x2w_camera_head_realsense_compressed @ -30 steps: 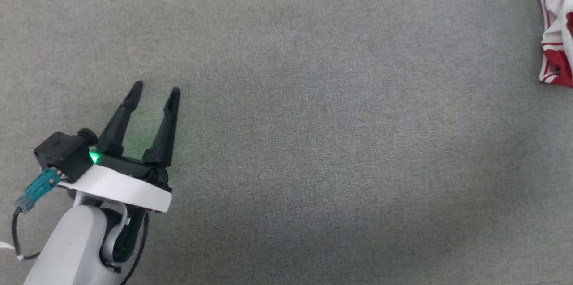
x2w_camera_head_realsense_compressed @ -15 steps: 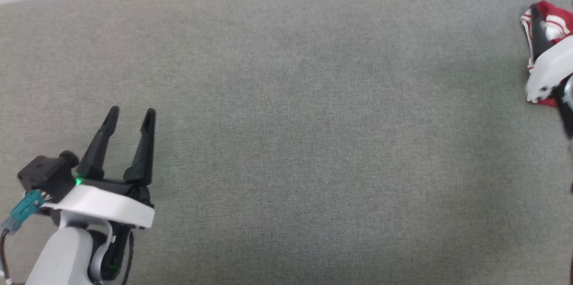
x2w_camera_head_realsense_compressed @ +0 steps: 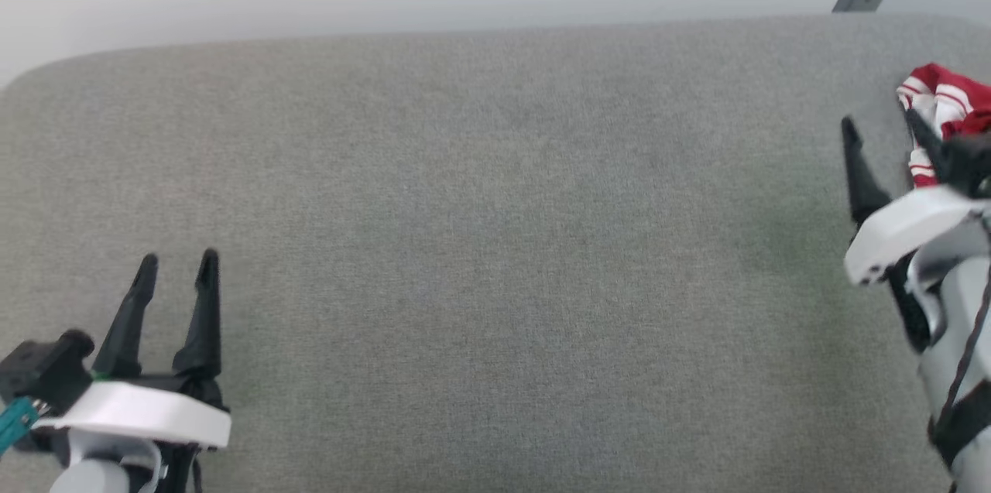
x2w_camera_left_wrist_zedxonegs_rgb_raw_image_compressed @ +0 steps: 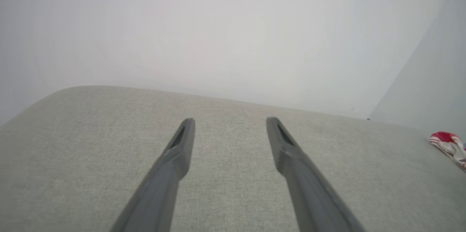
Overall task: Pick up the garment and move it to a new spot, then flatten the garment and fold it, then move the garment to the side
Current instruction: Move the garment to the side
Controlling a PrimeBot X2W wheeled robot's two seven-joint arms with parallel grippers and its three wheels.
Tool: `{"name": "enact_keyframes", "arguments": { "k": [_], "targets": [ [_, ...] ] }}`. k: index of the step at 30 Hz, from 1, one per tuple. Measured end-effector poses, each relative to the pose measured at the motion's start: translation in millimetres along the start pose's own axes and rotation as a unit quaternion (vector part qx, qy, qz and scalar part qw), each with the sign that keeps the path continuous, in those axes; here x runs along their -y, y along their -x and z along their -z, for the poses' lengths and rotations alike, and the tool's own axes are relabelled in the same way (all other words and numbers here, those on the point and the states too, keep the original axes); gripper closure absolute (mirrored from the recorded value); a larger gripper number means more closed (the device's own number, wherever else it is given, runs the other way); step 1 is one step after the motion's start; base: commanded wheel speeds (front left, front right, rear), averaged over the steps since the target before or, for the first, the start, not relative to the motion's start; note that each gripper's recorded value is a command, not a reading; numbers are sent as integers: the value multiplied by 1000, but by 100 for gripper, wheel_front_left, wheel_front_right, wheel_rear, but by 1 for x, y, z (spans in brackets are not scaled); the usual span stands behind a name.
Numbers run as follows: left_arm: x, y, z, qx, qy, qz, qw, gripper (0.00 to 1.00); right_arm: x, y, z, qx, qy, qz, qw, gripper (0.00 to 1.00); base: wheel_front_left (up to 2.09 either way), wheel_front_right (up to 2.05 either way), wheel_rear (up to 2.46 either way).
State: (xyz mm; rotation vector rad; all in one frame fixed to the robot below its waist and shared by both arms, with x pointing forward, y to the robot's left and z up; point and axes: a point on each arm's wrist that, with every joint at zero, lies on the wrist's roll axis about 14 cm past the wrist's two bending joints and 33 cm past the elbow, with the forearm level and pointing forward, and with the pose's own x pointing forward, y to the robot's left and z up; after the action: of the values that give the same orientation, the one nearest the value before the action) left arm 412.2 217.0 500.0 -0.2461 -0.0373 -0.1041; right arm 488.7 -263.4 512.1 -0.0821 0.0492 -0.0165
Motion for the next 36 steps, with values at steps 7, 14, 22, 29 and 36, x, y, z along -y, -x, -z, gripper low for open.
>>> {"name": "enact_keyframes", "arguments": {
  "k": [7,14,22,29,36],
  "targets": [
    [-14,23,-5,6,0,-28,1000,0,-18,25,6,14,-24,-12,1000,0,0,0,0],
    [-16,41,-4,5,3,-40,999,0,-36,50,22,6,-50,-20,999,0,0,0,0],
    [-17,56,2,-3,7,-48,999,0,-43,73,28,8,-69,-17,997,0,0,0,0],
    [-19,66,1,-1,9,-55,998,0,-45,96,38,4,-86,-7,996,0,0,0,0],
    [-21,73,0,1,11,-61,998,0,-50,114,47,-3,-98,-3,995,0,0,0,0]
  ]
}}
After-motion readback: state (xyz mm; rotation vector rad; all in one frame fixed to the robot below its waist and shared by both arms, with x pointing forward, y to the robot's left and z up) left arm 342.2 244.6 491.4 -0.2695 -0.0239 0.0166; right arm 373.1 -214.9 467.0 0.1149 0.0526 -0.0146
